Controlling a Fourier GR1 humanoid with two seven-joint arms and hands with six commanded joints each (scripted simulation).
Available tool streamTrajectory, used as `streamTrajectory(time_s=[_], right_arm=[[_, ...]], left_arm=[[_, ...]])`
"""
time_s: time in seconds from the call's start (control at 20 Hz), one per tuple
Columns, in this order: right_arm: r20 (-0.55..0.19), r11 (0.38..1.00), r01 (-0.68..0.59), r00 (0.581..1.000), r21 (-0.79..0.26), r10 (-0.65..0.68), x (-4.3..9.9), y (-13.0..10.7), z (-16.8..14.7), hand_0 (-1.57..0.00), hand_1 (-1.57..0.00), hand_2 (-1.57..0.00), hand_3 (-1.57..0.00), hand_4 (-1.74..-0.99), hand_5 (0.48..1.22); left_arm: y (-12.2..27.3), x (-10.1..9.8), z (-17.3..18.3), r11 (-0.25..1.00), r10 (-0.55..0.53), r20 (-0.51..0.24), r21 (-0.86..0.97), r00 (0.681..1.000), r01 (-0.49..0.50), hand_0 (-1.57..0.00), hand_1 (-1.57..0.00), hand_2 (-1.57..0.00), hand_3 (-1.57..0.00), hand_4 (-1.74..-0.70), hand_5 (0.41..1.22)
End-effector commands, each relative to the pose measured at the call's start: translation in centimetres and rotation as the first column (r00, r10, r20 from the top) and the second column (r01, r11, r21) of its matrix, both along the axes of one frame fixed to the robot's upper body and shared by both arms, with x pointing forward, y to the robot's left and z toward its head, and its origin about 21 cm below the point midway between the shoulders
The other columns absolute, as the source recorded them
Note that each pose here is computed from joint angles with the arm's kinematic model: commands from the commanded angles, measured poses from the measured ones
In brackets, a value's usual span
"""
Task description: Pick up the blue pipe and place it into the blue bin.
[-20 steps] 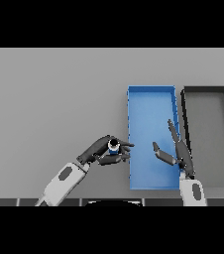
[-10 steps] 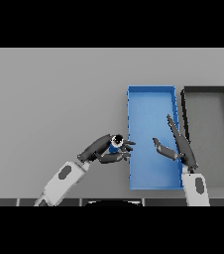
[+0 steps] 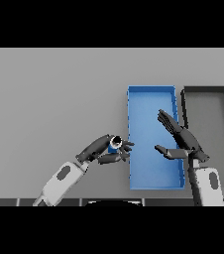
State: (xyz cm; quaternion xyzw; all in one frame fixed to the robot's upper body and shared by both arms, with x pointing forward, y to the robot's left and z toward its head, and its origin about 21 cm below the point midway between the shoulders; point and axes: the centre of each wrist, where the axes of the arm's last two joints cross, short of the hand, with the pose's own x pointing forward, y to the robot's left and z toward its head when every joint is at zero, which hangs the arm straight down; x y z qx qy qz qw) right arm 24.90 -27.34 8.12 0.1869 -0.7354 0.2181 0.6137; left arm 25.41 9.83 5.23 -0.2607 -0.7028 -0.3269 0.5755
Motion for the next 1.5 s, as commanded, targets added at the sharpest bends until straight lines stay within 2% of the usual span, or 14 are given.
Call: streamTrajectory(time_s=[0.0,0.1,0.3,0.6,0.7,0.95,1.1,1.15,1.2,1.25,1.3,1.35,1.45], right_arm=[[0.000,0.998,-0.069,0.998,-0.002,0.069,0.3,0.5,1.3,0.00,0.00,0.00,0.00,-1.313,0.517],[0.027,0.982,-0.187,0.982,-0.030,0.188,1.0,1.3,3.9,0.00,0.00,0.00,0.00,-1.331,0.507],[0.054,0.922,-0.375,0.923,-0.093,0.381,1.3,4.1,6.9,0.00,0.00,0.00,0.00,-1.338,0.495],[0.094,0.853,-0.492,0.854,-0.177,0.512,2.4,8.0,9.2,0.00,0.00,0.00,0.00,-1.307,0.497],[0.101,0.827,-0.525,0.829,-0.203,0.551,2.8,9.3,9.3,0.00,0.00,0.00,0.00,-1.270,0.510],[0.092,0.786,-0.573,0.792,-0.232,0.604,3.4,12.6,9.7,0.00,0.00,0.00,0.00,-1.218,0.509],[0.039,0.762,-0.597,0.780,-0.250,0.624,4.3,14.1,9.9,0.00,0.00,-0.01,0.00,-1.210,0.498],[0.036,0.753,-0.608,0.771,-0.252,0.635,4.4,14.8,10.0,-0.02,-0.03,-0.05,-0.03,-1.236,0.493],[0.039,0.745,-0.613,0.765,-0.263,0.643,4.6,15.2,10.3,-0.11,-0.14,-0.16,-0.12,-1.291,0.483],[0.047,0.735,-0.624,0.753,-0.265,0.656,4.5,15.6,10.4,-0.26,-0.30,-0.31,-0.25,-1.348,0.477],[0.045,0.724,-0.633,0.743,-0.273,0.667,4.6,15.9,10.1,-0.47,-0.49,-0.49,-0.52,-1.365,0.477],[0.056,0.716,-0.644,0.732,-0.268,0.679,4.6,16.5,10.4,-0.69,-0.70,-0.71,-0.66,-1.433,0.486],[0.060,0.712,-0.660,0.722,-0.239,0.690,4.5,16.8,10.4,-1.01,-1.02,-1.02,-0.88,-1.527,0.570]], left_arm=[[0.0,-0.3,-0.3,1.000,-0.010,0.000,-0.005,1.000,0.010,-1.57,-1.57,-1.57,-1.44,-1.73,1.221],[-0.4,-0.1,-0.3,1.000,-0.009,-0.002,0.012,1.000,0.009,-1.57,-1.57,-1.57,-1.44,-1.73,1.221],[-0.9,0.0,0.5,1.000,-0.007,0.014,0.023,1.000,0.007,-1.57,-1.57,-1.57,-1.44,-1.73,1.221],[-0.6,-0.1,0.0,0.999,-0.030,0.019,0.012,0.999,0.030,-1.57,-1.57,-1.57,-1.44,-1.73,1.221],[0.2,0.3,0.1,0.999,-0.031,0.027,-0.004,0.999,0.032,-1.57,-1.57,-1.57,-1.49,-1.63,1.221],[-0.1,0.3,-0.2,0.999,-0.044,0.019,0.031,0.999,0.043,-1.57,-1.57,-1.57,-1.54,-1.51,1.221],[0.1,0.5,-0.3,0.999,-0.036,0.018,0.040,0.999,0.036,-1.57,-1.57,-1.57,-1.56,-1.47,1.221],[0.1,0.6,-0.3,0.999,-0.034,0.011,0.040,0.999,0.034,-1.57,-1.57,-1.57,-1.56,-1.52,1.221],[-0.2,0.6,-0.2,0.999,-0.041,0.023,0.026,0.999,0.040,-1.57,-1.57,-1.57,-1.28,-1.57,1.221],[-0.4,0.6,-0.2,0.997,-0.023,0.029,0.080,0.999,0.020,-1.57,-1.57,-1.57,-1.19,-1.60,1.221],[-0.1,0.4,-0.1,0.990,-0.025,0.053,0.136,0.998,0.018,-1.57,-1.53,-1.57,-1.12,-1.63,1.221],[0.0,0.2,0.0,0.992,-0.018,0.055,0.124,0.998,0.011,-1.57,-1.54,-1.57,-1.12,-1.65,1.221],[-0.4,0.2,0.2,0.995,-0.026,0.068,0.093,0.997,0.020,-1.57,-1.55,-1.57,-1.28,-1.68,1.221]])
